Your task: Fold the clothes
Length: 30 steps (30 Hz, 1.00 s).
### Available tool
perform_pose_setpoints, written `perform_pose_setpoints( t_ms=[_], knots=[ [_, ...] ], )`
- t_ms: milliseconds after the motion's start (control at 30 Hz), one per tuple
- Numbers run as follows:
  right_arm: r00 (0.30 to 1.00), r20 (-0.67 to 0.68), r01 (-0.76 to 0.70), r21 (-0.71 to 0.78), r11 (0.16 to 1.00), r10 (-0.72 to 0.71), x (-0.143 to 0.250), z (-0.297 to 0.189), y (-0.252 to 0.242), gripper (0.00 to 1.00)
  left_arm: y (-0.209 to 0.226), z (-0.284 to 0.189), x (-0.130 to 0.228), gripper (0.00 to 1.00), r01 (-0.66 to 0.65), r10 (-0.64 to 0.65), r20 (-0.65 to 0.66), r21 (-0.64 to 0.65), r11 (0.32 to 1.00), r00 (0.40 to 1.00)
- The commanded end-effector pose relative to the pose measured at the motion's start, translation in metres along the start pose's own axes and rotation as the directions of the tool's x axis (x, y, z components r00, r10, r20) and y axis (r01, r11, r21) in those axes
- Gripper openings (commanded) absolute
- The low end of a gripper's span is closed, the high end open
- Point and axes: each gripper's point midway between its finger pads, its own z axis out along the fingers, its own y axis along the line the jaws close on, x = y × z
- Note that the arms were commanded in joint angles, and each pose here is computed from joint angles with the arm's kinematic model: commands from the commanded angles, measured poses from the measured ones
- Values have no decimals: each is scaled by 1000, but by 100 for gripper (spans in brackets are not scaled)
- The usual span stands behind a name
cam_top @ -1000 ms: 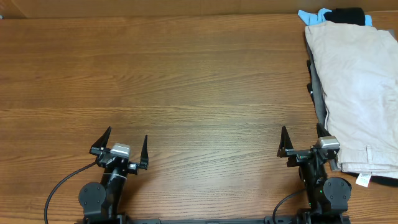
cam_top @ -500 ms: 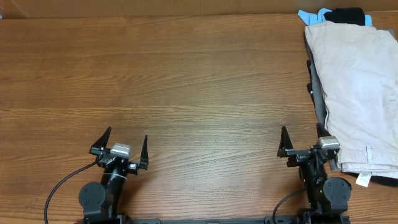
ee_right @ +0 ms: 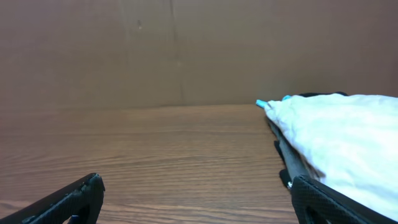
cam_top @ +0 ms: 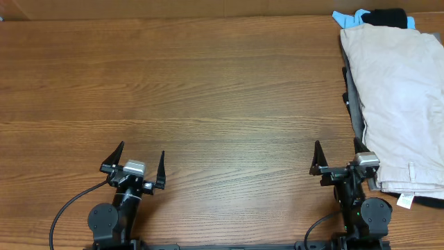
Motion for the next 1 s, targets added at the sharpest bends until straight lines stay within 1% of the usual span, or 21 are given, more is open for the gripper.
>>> perform_pose_setpoints(
  t_ms=[0,167,400,467,533,600,667,733,867,967],
  knots=[
    [1000,-11,-1,40,999,2,5,1,-7,100,3,0,1,100,14,-14,0,-16,1000,1000],
    [1000,-11,-1,40,999,2,5,1,-7,100,4,-1,-3,100,9,-8,15,-18,1000,1000],
    [1000,-4,-1,42,999,1,4,1,-8,100,3,0,0,100,13,-13,2,-16,1000,1000],
    [1000,7,-1,40,999,0,1,1,-7,100,4,-1,-5,100,-6,6,22,-20,1000,1000],
    [1000,24,1,12,1000,-1,-3,1,-2,100,5,-1,-12,100,-13,14,51,-23,1000,999],
    [999,47,6,-58,998,-3,-9,0,10,100,4,-1,-16,100,-13,14,67,-19,1000,998],
    [998,57,12,-125,992,-5,-12,-1,22,100,1,-1,-15,100,3,-3,63,-1,1000,998],
    [998,62,16,-156,988,-6,-13,-2,27,100,-5,-1,-15,100,1,-3,64,33,999,998],
    [996,88,-13,-168,986,28,-21,-3,29,100,-21,-3,-25,100,-14,-1,111,132,991,994],
    [994,103,-30,-175,984,49,-26,-3,30,100,-27,-6,-39,100,-43,15,170,164,986,985]
  ],
)
